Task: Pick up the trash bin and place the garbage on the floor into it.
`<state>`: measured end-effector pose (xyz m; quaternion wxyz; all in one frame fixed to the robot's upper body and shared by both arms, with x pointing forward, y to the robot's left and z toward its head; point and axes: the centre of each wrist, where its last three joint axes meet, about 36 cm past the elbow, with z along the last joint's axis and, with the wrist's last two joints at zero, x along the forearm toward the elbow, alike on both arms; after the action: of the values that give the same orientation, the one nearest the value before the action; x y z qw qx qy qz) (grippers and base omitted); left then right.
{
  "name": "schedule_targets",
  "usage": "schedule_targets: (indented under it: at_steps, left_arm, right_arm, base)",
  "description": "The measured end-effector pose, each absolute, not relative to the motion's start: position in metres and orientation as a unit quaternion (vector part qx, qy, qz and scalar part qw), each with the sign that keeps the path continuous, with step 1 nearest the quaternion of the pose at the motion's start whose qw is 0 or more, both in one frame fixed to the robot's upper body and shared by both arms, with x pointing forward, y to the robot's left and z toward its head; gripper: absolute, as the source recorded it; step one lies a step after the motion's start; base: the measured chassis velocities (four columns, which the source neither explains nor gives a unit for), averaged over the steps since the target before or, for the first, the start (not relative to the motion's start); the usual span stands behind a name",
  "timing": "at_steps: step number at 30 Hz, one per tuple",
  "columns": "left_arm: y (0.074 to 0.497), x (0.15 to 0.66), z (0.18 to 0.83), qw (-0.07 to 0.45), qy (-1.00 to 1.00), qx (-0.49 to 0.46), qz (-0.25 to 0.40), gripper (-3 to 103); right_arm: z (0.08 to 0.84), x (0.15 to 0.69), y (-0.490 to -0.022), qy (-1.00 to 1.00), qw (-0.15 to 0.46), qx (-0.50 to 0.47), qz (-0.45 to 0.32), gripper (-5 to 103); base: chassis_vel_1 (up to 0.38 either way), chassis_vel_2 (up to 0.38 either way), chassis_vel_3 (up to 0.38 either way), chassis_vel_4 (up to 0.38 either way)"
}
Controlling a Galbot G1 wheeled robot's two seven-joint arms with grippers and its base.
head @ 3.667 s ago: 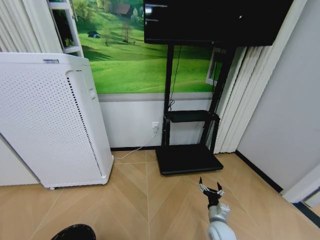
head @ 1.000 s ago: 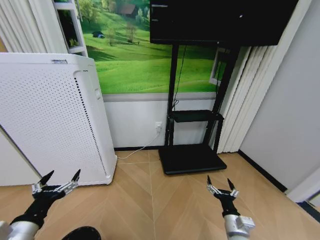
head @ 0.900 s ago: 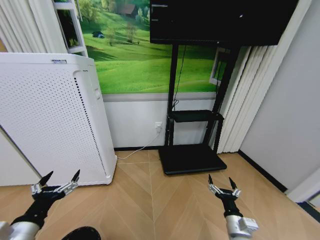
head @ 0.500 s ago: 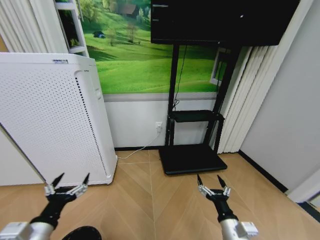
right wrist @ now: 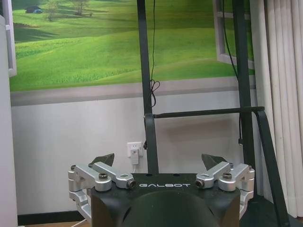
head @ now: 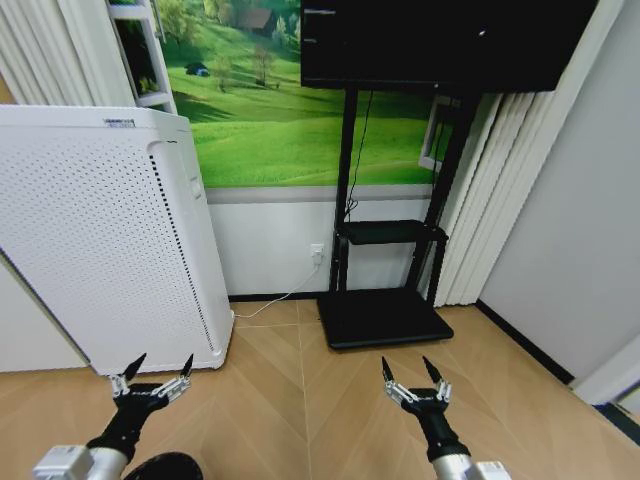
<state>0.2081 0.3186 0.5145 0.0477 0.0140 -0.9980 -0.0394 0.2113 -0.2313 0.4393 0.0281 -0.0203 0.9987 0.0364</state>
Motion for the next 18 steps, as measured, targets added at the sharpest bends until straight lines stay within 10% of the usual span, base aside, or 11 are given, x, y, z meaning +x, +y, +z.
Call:
schedule_targets:
  at_steps: [18]
  left_arm:
    - [0.3191,0.208,0.5147,0.048,-0.998,0.016,-0.039,100]
  right_arm:
    - [0.4382,0.2118,-0.232,0.999,0.028,-0.019,0.036,100]
  base:
    - [0.0,0.0,0.0,0.0]
